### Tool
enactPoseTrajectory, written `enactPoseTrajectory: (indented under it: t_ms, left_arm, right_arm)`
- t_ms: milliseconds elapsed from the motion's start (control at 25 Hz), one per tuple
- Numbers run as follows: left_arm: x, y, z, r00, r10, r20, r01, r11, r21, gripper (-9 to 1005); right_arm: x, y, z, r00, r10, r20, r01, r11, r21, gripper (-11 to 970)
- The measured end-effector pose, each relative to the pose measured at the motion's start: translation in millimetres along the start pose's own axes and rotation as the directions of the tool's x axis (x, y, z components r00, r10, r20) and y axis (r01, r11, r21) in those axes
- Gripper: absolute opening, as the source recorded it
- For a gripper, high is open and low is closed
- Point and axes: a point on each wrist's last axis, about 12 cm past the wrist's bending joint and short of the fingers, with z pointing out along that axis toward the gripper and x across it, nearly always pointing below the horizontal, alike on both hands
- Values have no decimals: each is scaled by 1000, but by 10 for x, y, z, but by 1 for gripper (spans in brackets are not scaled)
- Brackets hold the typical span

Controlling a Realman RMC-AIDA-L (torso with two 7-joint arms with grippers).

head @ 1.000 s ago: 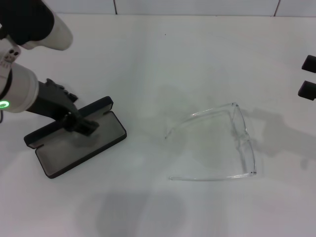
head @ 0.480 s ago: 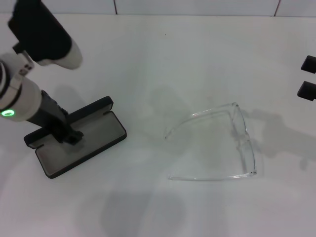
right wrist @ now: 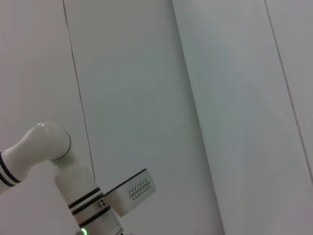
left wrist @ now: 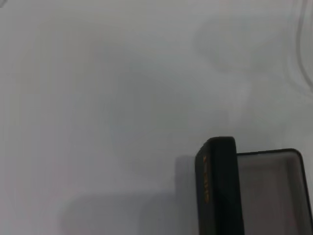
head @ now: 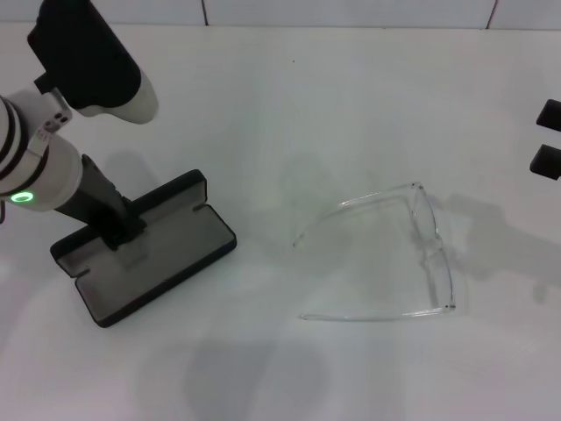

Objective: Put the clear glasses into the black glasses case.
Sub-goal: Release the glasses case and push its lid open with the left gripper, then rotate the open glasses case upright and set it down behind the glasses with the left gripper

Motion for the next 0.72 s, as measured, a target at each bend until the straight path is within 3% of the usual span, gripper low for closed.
enactPoseTrajectory:
  t_ms: [280,400,560,720]
  left_arm:
    - [-132,-35,-92,997,62,41,-59,996,-60,202]
    - [-238,-79,-149,989,129,72,-121,987,-103,199]
    - [-468,-190,-181,948,288,135,-264,950,-169,201]
    - [-748,-324,-170,867,458,197,-408,879,-248,210]
  right_arm:
    - [-6,3,-66,1000,-4,16,3,1000,30,620]
    - [-12,29,-147,999,-8,36,6,999,50,620]
    - [-24,162,-377,993,-36,114,28,997,71,619]
    - [8,422,-748,961,-123,249,90,986,143,619]
